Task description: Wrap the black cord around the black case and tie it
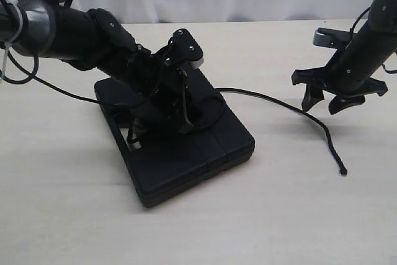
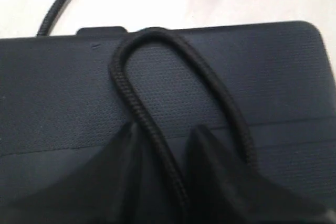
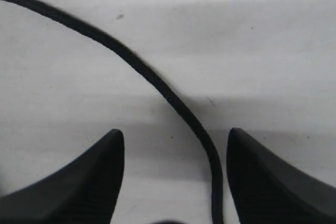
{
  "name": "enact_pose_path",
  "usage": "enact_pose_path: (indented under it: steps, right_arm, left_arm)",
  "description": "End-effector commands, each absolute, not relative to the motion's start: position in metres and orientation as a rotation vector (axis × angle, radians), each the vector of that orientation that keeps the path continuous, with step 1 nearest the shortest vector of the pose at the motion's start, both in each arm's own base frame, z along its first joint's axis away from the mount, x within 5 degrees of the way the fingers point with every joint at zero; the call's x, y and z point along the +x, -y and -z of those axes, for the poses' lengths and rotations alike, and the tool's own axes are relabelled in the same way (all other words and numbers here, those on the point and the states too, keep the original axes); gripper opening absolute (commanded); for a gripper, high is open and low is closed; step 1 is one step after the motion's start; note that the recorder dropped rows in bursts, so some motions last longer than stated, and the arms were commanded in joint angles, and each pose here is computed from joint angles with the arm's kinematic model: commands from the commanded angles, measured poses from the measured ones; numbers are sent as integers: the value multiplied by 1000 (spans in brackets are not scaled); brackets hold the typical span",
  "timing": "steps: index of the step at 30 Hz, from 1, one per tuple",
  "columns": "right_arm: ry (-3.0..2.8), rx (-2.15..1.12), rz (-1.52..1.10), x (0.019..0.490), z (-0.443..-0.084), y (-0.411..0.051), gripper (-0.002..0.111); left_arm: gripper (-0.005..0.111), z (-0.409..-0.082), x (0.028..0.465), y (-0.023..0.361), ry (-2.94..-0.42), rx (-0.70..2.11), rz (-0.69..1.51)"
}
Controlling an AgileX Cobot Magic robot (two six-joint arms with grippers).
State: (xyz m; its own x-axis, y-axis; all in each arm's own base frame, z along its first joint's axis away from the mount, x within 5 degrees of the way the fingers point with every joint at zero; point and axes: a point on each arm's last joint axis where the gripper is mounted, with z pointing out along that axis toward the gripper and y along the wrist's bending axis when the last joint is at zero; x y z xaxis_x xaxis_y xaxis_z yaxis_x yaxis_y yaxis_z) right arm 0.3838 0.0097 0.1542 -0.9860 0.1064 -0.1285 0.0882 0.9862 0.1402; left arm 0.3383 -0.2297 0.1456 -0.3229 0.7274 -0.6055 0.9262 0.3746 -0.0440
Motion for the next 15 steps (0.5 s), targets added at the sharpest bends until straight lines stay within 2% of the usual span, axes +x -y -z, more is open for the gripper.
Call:
enact_pose_path:
  steps: [1,2,10,12,15]
  right_arm:
    - [-3039,92,-192,383,-139,-8,55]
    - [-3048,79,-192,383,-136,-8,55]
    - [-3087,5,-154,386,-112,-6,54]
    - [-3083,-9,-123,387,-109,-4,51]
    - [-3077,-12,-115,388,-105,-3,38]
  left_arm:
    - [4,-147,339,232,-2133,1422,518]
    - [0,-148,340,232,-2126,1427,509]
    - [0,-160,352,229,-2095,1267,389]
    - [0,-161,353,229,-2093,1264,384]
    - [0,-160,353,229,-2091,1269,380]
